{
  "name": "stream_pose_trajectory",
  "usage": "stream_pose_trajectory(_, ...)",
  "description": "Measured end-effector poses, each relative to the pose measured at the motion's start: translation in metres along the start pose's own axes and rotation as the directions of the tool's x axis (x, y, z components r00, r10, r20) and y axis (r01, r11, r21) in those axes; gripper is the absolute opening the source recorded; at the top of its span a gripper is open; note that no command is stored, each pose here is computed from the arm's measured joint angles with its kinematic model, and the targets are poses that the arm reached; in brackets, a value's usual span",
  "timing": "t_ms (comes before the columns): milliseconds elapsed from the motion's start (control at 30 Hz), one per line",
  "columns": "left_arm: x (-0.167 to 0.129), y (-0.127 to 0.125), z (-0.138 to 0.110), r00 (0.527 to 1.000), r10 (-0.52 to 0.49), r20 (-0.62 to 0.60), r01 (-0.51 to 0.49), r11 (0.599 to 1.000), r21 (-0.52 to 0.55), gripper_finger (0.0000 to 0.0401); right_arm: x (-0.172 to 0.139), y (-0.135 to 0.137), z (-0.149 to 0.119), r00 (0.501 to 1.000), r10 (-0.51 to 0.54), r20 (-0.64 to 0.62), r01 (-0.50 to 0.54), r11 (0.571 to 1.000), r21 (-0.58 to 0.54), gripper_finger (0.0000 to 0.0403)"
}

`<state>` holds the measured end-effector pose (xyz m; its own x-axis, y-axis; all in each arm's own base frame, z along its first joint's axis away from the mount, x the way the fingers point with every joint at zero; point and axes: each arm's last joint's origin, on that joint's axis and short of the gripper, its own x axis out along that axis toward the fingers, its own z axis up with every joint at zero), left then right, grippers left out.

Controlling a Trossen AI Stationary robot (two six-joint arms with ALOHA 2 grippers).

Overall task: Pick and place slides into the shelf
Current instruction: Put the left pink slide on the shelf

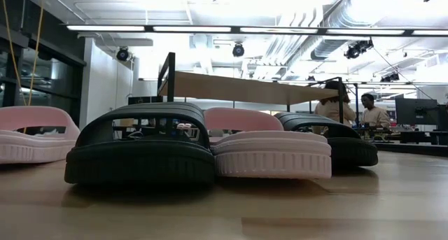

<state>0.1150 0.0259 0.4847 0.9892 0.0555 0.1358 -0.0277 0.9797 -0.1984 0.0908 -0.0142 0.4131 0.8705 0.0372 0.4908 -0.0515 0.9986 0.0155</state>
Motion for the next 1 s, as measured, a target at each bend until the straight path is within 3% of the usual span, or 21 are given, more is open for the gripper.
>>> stream_pose_trajectory(233,0.001,0.0,-0.001,1.0,0.001,-0.006,-0.001,1.0,0.03,0.0003,0.027,-0.004,0.018,0.975,-0.027,-0.219,0.039,0.998,0.05,0.0)
stream_pose_trajectory(367,0.003,0.001,-0.002,1.0,0.004,-0.018,-0.004,1.0,0.026,0.0003,0.044,-0.005,0.037,0.959,-0.034,-0.282,0.052,0.997,0.057,0.0)
stream_pose_trajectory(533,0.001,0.001,-0.005,0.999,0.012,-0.051,-0.007,0.995,0.095,0.0003,0.062,-0.007,0.051,0.929,-0.04,-0.368,0.048,0.999,0.013,0.0)
stream_pose_trajectory(867,-0.001,0.0,0.002,0.968,0.069,-0.24,-0.043,0.993,0.109,0.0003,0.085,-0.015,0.047,0.882,-0.107,-0.459,0.116,0.993,-0.009,0.0)
stream_pose_trajectory(1000,0.002,-0.003,0.012,0.963,0.045,-0.265,-0.022,0.996,0.089,0.0003,0.09,-0.017,0.042,0.874,-0.111,-0.474,0.114,0.993,-0.022,0.0)
